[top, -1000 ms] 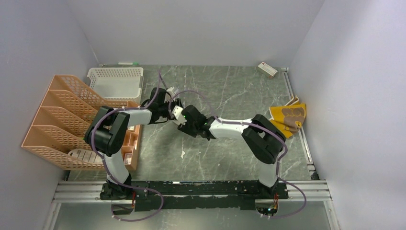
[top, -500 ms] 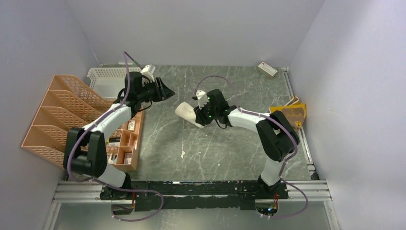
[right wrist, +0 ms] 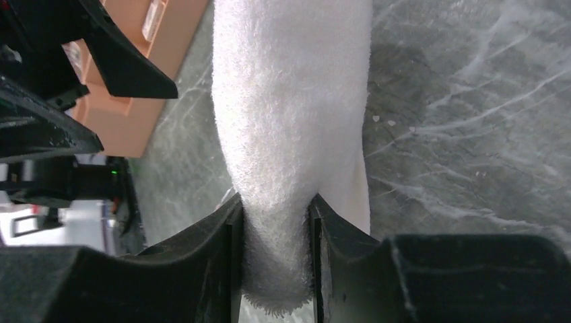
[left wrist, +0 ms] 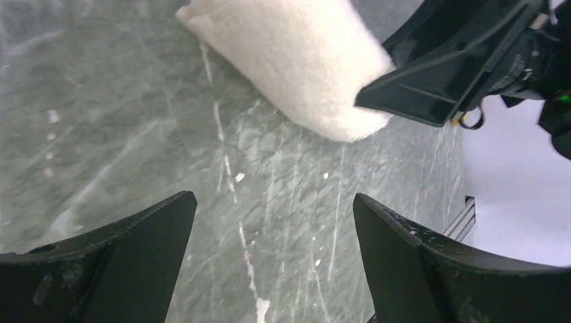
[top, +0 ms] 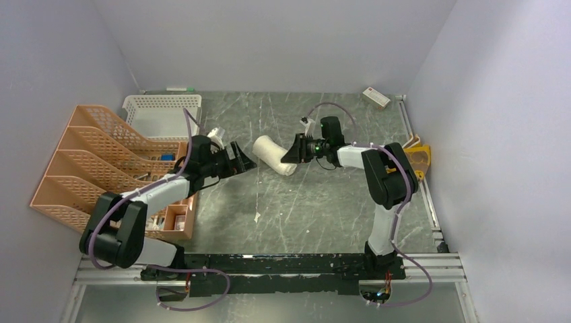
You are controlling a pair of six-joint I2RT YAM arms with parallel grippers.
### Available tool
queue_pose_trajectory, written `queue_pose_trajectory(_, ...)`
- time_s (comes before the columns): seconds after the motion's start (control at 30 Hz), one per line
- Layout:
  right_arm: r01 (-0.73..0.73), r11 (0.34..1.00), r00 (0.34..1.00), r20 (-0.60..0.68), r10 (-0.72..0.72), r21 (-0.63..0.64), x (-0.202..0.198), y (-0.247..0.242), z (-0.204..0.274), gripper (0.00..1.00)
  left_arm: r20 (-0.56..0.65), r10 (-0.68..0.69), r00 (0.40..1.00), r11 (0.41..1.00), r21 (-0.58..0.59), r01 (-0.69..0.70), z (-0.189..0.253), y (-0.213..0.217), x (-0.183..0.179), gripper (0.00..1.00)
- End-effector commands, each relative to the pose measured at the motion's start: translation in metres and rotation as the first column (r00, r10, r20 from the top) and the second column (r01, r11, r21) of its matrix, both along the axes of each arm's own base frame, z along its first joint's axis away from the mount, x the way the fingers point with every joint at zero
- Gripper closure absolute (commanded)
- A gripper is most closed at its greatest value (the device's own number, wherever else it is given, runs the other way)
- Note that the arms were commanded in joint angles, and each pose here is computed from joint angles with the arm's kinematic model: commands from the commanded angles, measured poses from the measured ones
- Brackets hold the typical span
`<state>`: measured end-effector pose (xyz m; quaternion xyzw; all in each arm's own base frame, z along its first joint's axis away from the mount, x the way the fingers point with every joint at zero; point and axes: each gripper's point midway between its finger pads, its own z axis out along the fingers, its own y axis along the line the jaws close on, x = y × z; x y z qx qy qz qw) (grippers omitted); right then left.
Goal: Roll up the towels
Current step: Roll the towel at the center of the board, then pick up the towel at the center of the board.
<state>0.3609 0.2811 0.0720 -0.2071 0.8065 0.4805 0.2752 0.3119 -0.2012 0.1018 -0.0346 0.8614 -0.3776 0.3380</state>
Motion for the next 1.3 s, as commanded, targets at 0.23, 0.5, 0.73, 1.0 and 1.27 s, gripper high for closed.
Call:
queue_pose_trajectory(0.23, -0.010, 0.999, 0.996, -0.092, 0.013, 0.031, -0.011, 0.002, -0.010, 0.65, 0.000, 0.057, 0.998, 0.986, -0.159, -0.057, 0.013, -0.069, 0.040, 0.00)
queue_pose_trajectory(0.5, -0.017, 1.000, 0.997, -0.071, 0.016, -0.005, -0.015, -0.002, -0.014, 0.65, -0.148, 0.185, 0.972, 0.967, -0.149, -0.207, -0.013, -0.086, 0.057, 0.00)
queue_pose_trajectory(0.73, -0.029, 0.999, 0.998, -0.050, 0.028, -0.018, -0.016, -0.004, -0.012, 0.64, -0.263, 0.337, 0.904, 0.930, -0.054, -0.363, -0.043, -0.073, 0.058, 0.00)
queue_pose_trajectory(1.0, -0.084, 0.996, 0.996, -0.045, 0.083, -0.021, -0.028, 0.002, -0.012, 0.65, -0.293, 0.394, 0.871, 0.889, -0.119, -0.442, -0.051, -0.079, 0.062, 0.00)
queue_pose_trajectory(1.27, -0.143, 0.990, 0.990, -0.016, 0.143, -0.014, -0.042, 0.011, 0.000, 0.65, -0.281, 0.467, 0.838, 0.846, -0.132, -0.516, -0.046, -0.081, 0.073, 0.00)
